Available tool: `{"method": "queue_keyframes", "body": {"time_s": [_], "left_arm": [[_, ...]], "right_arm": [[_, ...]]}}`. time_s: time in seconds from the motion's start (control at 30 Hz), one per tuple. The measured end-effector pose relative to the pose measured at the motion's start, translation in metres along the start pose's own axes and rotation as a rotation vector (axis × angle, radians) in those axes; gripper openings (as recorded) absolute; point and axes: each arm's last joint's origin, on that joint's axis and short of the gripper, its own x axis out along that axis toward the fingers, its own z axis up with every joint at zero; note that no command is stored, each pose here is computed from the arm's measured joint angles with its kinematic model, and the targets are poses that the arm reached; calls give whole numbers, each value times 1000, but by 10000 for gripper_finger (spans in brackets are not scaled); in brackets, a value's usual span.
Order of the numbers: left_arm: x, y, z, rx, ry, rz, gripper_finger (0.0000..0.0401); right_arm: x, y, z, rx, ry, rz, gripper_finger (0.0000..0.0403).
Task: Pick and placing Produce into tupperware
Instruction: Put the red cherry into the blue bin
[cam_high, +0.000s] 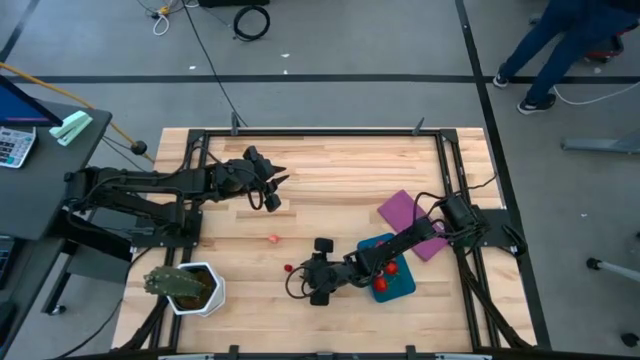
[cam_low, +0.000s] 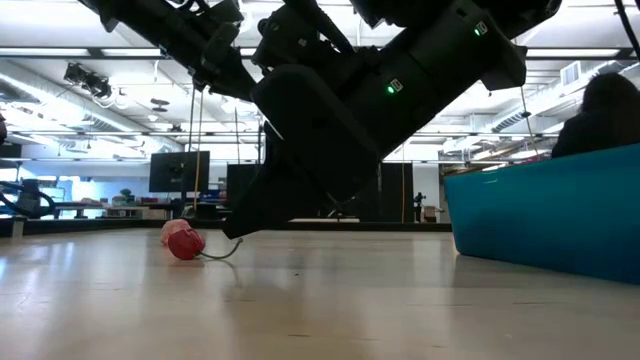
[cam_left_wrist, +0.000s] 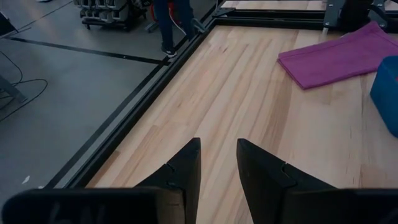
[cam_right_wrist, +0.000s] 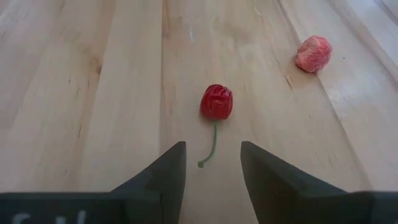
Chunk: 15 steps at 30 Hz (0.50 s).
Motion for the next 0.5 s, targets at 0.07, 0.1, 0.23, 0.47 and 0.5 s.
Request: {"method": "queue_keyframes", "body": {"time_s": [0.07, 0.1, 0.23, 0.47, 0.5], "left_arm": [[0, 0, 0, 0, 0, 0, 110], [0, 0, 0, 0, 0, 0, 110], [0, 0, 0, 0, 0, 0, 110], [0, 0, 0, 0, 0, 0, 110], [0, 0, 0, 0, 0, 0, 110]], "right_arm": [[1, -1, 0, 2, 1, -1, 161], [1, -1, 0, 3, 2, 3, 161], [1, -1, 0, 4, 7, 23, 147], [1, -1, 0, 4, 12, 43, 88], [1, -1, 0, 5, 12, 43, 79]]}}
